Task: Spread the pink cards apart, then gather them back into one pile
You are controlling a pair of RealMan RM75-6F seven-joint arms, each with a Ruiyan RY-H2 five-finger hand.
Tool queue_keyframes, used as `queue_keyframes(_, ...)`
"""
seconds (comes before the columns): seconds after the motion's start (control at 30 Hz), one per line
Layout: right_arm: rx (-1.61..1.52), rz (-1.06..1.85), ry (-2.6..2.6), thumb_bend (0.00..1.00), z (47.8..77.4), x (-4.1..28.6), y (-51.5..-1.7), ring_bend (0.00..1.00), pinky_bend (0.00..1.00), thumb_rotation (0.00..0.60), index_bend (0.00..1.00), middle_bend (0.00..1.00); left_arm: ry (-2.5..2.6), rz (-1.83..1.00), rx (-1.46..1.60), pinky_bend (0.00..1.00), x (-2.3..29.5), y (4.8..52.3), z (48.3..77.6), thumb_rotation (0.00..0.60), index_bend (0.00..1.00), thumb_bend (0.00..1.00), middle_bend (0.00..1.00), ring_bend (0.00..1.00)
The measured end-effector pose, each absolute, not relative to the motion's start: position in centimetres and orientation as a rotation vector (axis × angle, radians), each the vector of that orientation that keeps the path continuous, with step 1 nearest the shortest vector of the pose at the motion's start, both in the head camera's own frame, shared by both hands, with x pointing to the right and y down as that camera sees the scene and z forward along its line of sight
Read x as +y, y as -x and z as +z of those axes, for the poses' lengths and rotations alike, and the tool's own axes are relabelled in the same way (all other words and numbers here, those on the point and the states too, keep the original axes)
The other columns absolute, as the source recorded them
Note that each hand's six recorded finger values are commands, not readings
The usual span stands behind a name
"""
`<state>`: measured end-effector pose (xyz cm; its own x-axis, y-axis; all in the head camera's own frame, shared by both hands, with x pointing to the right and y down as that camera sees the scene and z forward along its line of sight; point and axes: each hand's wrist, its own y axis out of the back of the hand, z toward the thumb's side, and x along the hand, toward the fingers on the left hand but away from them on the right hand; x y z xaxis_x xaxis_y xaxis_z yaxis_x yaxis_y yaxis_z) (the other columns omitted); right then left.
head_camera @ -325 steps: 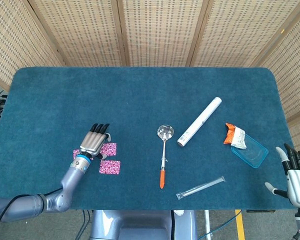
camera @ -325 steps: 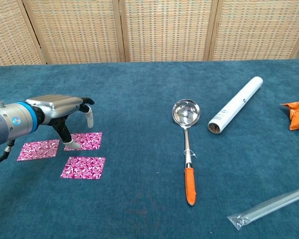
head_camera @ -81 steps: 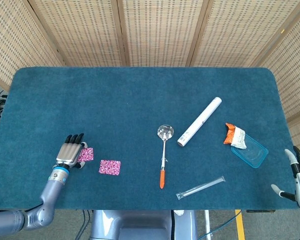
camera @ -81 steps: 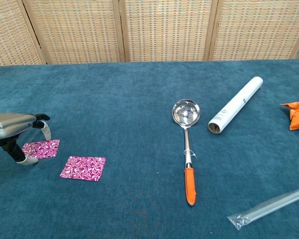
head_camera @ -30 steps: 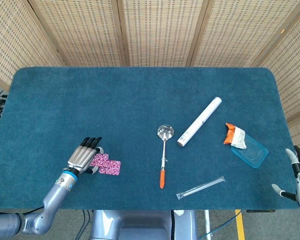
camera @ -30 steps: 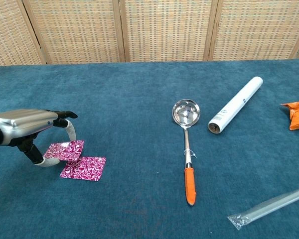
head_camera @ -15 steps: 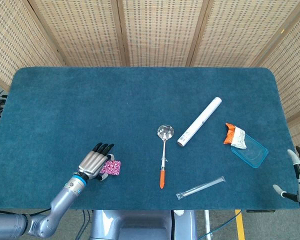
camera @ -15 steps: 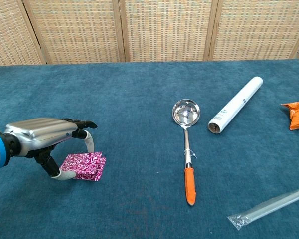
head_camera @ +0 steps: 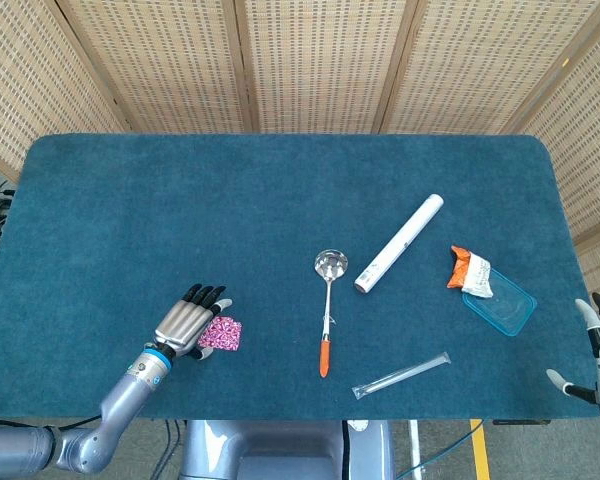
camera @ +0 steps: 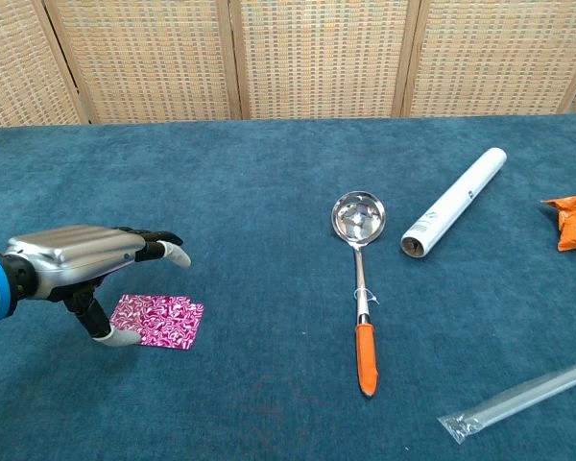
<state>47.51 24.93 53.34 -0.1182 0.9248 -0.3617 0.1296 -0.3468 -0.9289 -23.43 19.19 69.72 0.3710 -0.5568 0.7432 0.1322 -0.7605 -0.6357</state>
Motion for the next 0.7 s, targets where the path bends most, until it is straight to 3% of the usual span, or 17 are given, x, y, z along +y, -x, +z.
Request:
queue_keyframes(0.23, -1.195, 1.532, 1.495, 0.00, 53.4, 24.8, -47.4, 0.00, 0.00, 0.600, 0.05, 0.01, 1.988, -1.381, 0.498, 0.00, 18.6, 25.2, 67.7, 0.566, 0.10, 0.25, 0.00, 0.00)
queue_keyframes(0.43, -1.169, 1.509, 1.523, 0.00, 53.7, 24.4, -46.8, 0.00, 0.00, 0.600, 0.06, 0.02, 1.895, -1.328, 0.692, 0.00, 18.3, 29.8, 64.1, 0.567, 0.10, 0.25, 0.00, 0.00)
queue_keyframes(0.7, -1.113, 1.468, 1.559, 0.00, 54.2, 23.9, -45.5, 0.00, 0.00, 0.600, 0.09, 0.04, 1.780, -1.342, 0.881, 0.00, 20.7, 36.9, 59.4, 0.566, 0.10, 0.25, 0.00, 0.00)
